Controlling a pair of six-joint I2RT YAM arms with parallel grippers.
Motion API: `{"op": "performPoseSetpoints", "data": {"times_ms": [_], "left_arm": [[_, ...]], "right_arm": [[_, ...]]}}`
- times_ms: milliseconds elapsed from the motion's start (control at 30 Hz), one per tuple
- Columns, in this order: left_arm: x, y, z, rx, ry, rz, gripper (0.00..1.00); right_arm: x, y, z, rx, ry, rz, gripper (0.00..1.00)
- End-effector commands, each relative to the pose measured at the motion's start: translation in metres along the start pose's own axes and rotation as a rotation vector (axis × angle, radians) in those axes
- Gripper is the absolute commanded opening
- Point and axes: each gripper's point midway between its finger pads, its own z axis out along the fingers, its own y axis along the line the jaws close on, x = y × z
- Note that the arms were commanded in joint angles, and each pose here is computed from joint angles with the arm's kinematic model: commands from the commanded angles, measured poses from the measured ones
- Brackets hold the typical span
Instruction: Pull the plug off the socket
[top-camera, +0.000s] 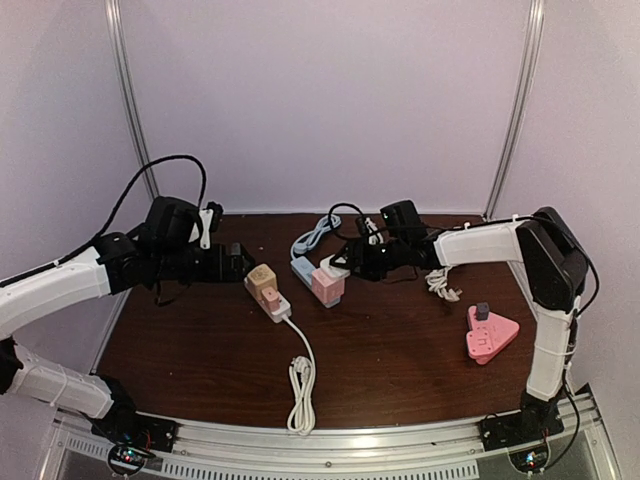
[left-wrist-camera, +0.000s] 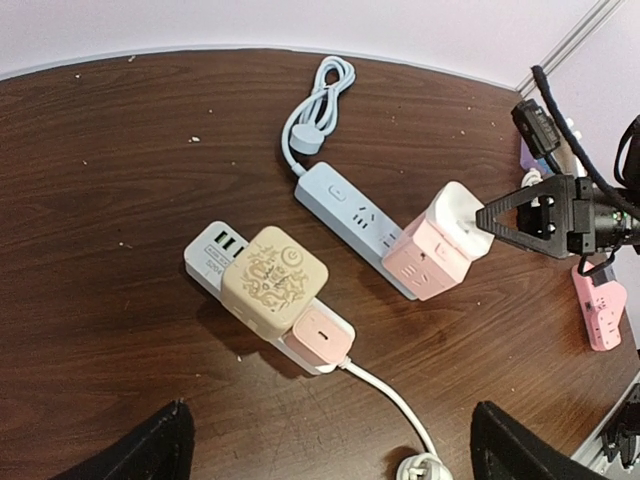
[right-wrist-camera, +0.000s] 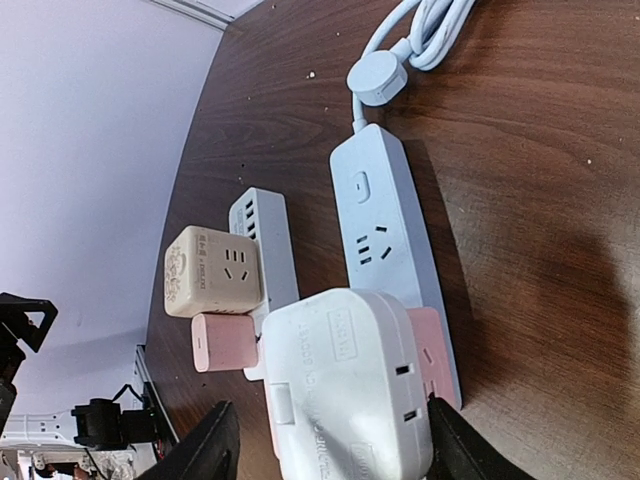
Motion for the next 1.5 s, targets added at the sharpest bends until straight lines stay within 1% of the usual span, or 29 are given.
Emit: {"op": "performPoseSetpoints", "data": {"times_ms": [0,133,233,333,400,433,633,800,1000,1233,1467], "left_arm": [[-0.010,-0.007,0.001,0.037,-0.033,-0.015,0.98],[-0.009,-0.009,0.004,0.045,-0.027,-0.015,0.98],[-0.009,-0.010,0.005,0.052,-0.025,-0.017,0.98],[-0.009,-0.012,0.007,0.061,-0.019,-0.019,0.98],[-0.008,-0.014,0.009,0.067,-0.014,-0.018,0.98],[-0.007,-0.014,0.011,0.070,-0.011,-0.016,0.98],[0.004,-0.029,0.025,0.154,0.046,-0.003,0.98],[0.009,-0.040,0.034,0.216,0.071,0.004,0.98],[0.022,-0.054,0.047,0.278,0.123,0.008,0.98],[0.035,-0.073,0.058,0.336,0.162,0.013,0.98],[0.054,-0.093,0.069,0.373,0.204,0.013,0.97]], "right_arm": [[-0.002,0.005,0.003,-0.070,-0.001,0.033,0.61],[-0.002,0.007,0.002,-0.081,-0.002,0.042,0.51],[-0.002,0.008,0.000,-0.083,-0.008,0.043,0.42],[-0.002,0.008,-0.003,-0.076,-0.015,0.044,0.35],[-0.001,0.007,-0.004,-0.074,-0.016,0.043,0.33],[-0.001,0.007,-0.004,-0.074,-0.016,0.044,0.30],[0.003,0.006,-0.006,-0.071,-0.015,0.062,0.16],[0.009,0.002,-0.015,-0.049,-0.031,0.122,0.06],[0.017,0.002,-0.031,-0.015,-0.051,0.147,0.00],[0.032,0.003,-0.047,0.040,-0.053,0.145,0.00],[0.062,0.000,-0.063,0.101,-0.052,0.142,0.00]]}}
